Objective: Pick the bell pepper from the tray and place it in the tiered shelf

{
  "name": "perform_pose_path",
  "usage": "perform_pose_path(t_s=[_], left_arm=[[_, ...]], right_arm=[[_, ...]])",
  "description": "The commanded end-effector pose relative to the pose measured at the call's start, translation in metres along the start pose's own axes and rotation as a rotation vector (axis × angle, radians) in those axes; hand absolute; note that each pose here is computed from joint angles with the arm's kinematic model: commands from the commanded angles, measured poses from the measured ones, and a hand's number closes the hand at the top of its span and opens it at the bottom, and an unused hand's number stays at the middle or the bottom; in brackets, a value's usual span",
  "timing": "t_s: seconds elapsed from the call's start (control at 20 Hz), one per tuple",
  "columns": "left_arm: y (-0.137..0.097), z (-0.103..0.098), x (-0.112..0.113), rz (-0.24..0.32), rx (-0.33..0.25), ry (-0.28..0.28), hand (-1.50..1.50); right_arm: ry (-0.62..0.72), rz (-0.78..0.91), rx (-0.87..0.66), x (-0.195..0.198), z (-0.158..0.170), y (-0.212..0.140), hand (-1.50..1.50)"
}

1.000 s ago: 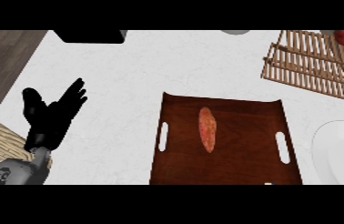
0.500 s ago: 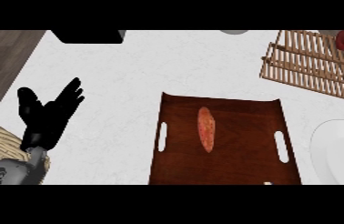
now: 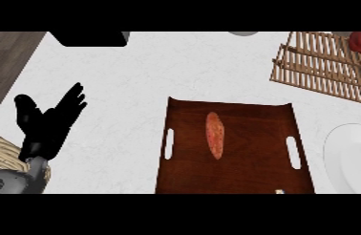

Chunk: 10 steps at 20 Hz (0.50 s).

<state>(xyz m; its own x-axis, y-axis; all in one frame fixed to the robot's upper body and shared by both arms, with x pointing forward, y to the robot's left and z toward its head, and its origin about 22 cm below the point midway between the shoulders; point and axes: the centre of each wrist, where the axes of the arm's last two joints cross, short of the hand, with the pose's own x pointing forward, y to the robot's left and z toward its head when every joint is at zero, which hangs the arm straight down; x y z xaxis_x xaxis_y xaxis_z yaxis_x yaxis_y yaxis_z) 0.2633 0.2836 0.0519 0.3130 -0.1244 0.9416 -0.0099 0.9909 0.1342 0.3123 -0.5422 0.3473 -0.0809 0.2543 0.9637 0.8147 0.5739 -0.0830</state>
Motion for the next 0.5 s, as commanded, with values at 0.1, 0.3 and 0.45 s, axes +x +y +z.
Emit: perform_pose_path(t_s=[0.1, 0.3, 0.45], left_arm=[[-0.007, -0.003, -0.047, 0.096, 0.028, 0.111, 0.00], [-0.006, 0.007, -0.057, 0.105, 0.026, 0.130, 0.00], [0.000, 0.012, -0.058, 0.097, 0.048, 0.144, 0.00]], right_arm=[[0.063, -0.086, -0.073, -0.007, -0.005, -0.046, -1.50], [0.065, -0.111, -0.048, -0.018, -0.004, -0.085, -1.50], [0.038, -0.077, -0.006, -0.018, -0.001, -0.115, -1.50]])
